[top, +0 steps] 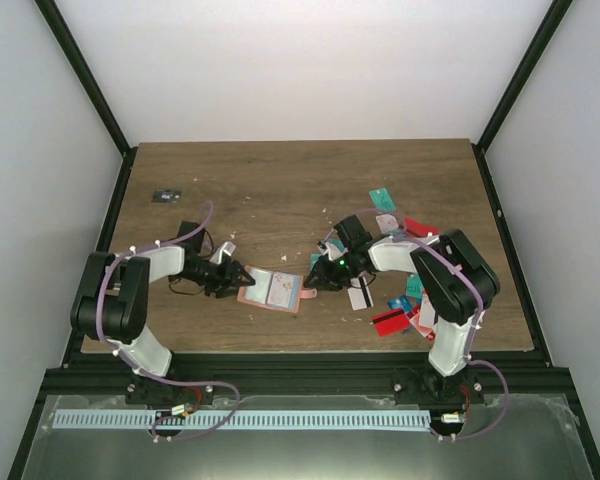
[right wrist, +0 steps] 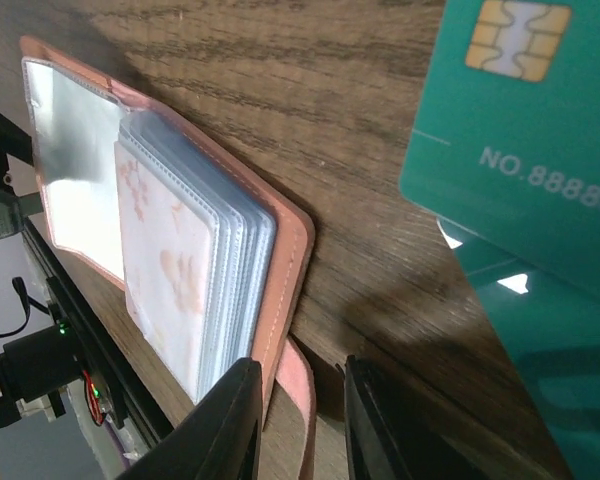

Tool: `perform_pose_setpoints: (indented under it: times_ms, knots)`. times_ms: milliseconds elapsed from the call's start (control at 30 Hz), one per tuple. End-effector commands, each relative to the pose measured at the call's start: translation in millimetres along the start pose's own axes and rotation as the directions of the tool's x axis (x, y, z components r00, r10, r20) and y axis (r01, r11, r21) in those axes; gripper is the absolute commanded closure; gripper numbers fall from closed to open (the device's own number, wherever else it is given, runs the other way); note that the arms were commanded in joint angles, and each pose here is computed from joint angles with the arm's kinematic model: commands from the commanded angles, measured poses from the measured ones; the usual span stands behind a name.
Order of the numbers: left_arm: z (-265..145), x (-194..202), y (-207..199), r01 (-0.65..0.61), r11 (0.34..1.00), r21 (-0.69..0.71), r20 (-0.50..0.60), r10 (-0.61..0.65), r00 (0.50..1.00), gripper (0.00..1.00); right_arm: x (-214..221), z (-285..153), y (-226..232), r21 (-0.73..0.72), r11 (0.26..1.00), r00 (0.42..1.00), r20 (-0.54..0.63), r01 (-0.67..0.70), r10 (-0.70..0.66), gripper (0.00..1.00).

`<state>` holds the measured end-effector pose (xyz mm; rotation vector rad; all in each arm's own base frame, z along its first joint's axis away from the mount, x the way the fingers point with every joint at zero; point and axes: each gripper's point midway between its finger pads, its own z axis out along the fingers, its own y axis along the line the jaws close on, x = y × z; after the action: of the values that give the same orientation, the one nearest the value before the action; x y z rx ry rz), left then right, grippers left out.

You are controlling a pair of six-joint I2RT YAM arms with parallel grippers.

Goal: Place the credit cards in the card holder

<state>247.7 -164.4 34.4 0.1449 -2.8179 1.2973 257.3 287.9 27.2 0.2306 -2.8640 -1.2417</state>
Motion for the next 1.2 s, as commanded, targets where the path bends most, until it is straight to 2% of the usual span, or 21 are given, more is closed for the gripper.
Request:
perform_pose_setpoints:
  times_ms: [0,333,733,933,1067,1167]
  knots:
    - [-8,-4,-31,-0.082,0.993,0.082,0.031,0.080,0.996,0.52,-5,6,5,-0.037,0.999,1.000,-0.004,0.000,-0.001,0.74]
    - [-2,7,-81,-0.217,0.969,0.115,0.008,0.218,0.976,0.52,1,15,4,-0.038,0.999,1.000,-0.023,-0.009,0.008,0.75]
    - [56,24,-103,-0.285,0.945,0.159,-0.105,0.303,0.947,0.53,-3,10,7,-0.026,1.000,1.000,-0.010,-0.007,0.006,0.75]
    - [79,28,-100,-0.320,0.942,0.099,-0.136,0.331,0.934,0.65,-10,-9,8,-0.006,1.000,1.000,0.031,-0.004,0.004,0.75]
    - [83,31,-95,-0.305,0.949,0.084,-0.144,0.314,0.938,0.86,-15,-21,10,0.018,1.000,0.998,0.052,0.018,-0.019,0.75]
    - [84,33,-90,-0.294,0.952,0.079,-0.155,0.303,0.940,0.95,-15,-25,12,0.021,0.999,0.998,0.055,0.027,-0.028,0.75]
